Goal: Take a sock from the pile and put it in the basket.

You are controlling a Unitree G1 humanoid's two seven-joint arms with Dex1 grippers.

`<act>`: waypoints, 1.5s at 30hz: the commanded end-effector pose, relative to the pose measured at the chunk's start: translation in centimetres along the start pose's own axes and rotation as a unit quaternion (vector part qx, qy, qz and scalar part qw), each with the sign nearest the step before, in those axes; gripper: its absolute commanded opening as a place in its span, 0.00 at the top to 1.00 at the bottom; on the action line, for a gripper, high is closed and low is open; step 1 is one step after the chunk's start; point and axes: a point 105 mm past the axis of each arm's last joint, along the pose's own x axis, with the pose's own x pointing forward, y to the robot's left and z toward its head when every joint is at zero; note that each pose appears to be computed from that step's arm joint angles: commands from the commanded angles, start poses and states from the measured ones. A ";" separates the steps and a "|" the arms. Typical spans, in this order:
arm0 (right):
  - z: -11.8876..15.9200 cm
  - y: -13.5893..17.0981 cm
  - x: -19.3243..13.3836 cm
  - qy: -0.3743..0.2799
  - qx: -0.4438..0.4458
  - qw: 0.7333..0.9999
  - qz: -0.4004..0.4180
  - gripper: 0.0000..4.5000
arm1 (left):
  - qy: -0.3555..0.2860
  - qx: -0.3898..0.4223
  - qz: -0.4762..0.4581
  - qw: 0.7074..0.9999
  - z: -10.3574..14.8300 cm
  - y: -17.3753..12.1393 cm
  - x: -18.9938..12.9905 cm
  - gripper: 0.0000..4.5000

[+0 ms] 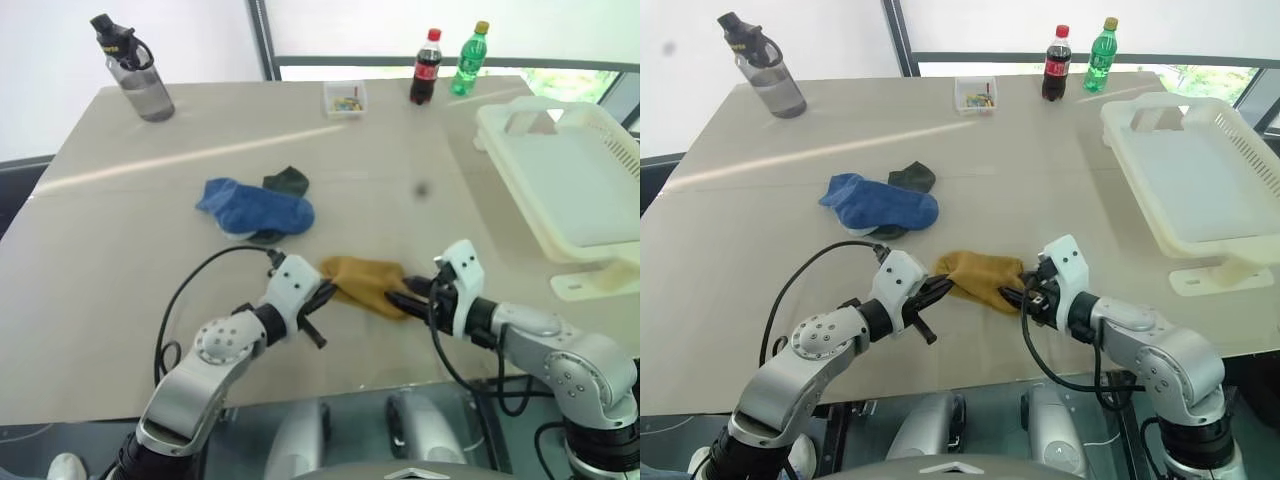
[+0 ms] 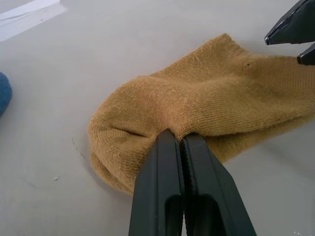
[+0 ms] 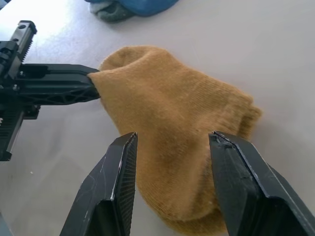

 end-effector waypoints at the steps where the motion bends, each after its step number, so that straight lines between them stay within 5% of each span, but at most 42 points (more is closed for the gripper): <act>1: -0.4 0.2 0.5 0.012 -0.002 1.000 -0.001 0.48 | -0.011 0.009 -0.005 1.000 0.4 -0.2 0.0 1.00; 24: -4.1 -2.1 0.8 0.110 0.010 0.992 -0.060 0.48 | -0.024 0.005 0.019 1.000 1.2 2.0 -0.4 1.00; 34: -4.0 -2.1 0.9 0.106 0.013 0.993 -0.058 0.47 | -0.047 -0.014 0.028 0.998 2.0 2.5 -0.6 0.01; 39: -3.9 -2.1 1.0 0.103 0.013 0.993 -0.057 0.47 | -0.020 -0.034 0.061 0.997 0.9 4.5 -0.7 0.00; 45: -3.8 -2.2 1.0 0.100 0.014 0.993 -0.059 0.47 | 0.015 -0.179 0.044 0.983 -0.7 3.4 -0.3 0.00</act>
